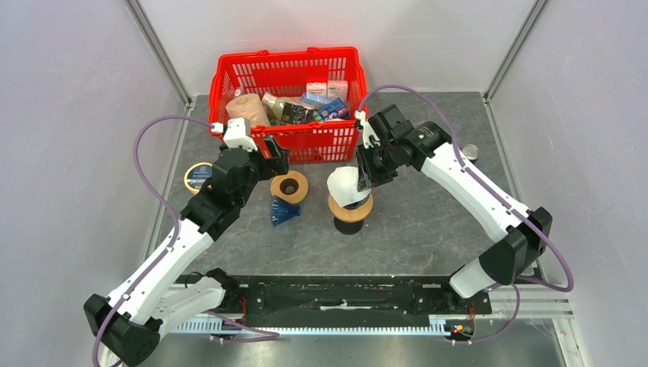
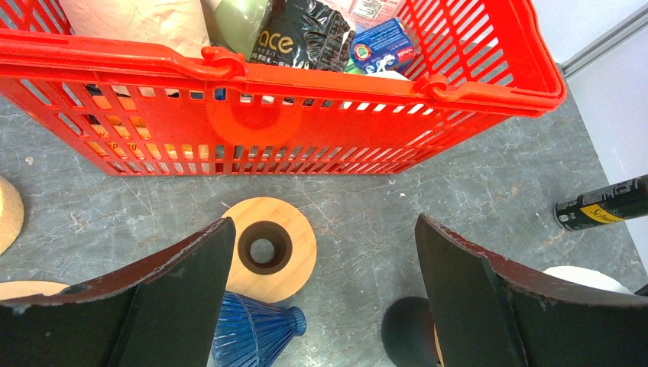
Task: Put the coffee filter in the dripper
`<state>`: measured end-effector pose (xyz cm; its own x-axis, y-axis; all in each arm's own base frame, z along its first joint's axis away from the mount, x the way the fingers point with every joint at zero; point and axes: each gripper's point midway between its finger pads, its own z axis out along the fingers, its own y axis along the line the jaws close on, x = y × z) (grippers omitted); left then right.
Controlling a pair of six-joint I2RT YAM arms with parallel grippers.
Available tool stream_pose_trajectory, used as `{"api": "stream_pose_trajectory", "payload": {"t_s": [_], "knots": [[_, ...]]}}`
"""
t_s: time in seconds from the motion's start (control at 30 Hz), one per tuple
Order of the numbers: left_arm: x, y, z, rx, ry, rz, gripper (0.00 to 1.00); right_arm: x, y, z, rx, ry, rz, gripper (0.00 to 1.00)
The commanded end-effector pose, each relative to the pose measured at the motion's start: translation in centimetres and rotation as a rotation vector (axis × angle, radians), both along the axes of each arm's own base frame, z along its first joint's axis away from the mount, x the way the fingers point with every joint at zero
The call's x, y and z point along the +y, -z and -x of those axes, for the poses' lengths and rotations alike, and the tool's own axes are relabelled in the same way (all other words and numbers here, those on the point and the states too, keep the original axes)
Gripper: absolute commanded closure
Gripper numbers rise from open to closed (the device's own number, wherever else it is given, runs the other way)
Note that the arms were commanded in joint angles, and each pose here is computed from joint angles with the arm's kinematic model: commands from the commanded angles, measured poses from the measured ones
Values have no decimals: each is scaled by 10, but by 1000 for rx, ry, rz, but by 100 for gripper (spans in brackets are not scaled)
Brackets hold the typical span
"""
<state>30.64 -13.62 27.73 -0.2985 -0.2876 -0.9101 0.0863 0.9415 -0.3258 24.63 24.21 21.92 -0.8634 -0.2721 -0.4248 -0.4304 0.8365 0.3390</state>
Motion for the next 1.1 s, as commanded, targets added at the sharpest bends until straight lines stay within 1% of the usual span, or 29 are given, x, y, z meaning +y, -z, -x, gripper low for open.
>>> {"api": "stream_pose_trajectory", "payload": {"t_s": [0.0, 0.27, 0.37, 0.43, 0.53, 0.63, 0.73, 0.8, 0.9, 1.07], "knots": [[-1, -7, 1, -25, 11, 26, 6, -3, -23, -7, -88, 19, -32, 63], [-2, -8, 1, -28, 16, 27, 6, -23, -44, -9, -179, 75, 2, 57], [-1, -7, 2, -26, 13, 24, 6, -35, -59, -9, -245, 107, 14, 56], [0, -6, 3, -28, 10, 25, 5, -36, -72, -7, -287, 98, -18, 56], [2, -5, 2, -30, -1, 23, 5, -23, -87, -1, -318, 39, -113, 59], [3, -4, 3, -29, -3, 23, 5, -3, -89, 6, -284, -39, -199, 63], [4, -4, 3, -30, -9, 21, 5, 13, -80, 8, -232, -95, -223, 67], [5, -4, 3, -32, -13, 20, 5, 24, -71, 9, -207, -133, -207, 68], [7, -5, 4, -36, -19, 17, 5, 35, -53, 9, -174, -168, -134, 70], [10, -5, 5, -42, -28, 17, 5, 32, -24, 0, -158, -135, 7, 74]]}}
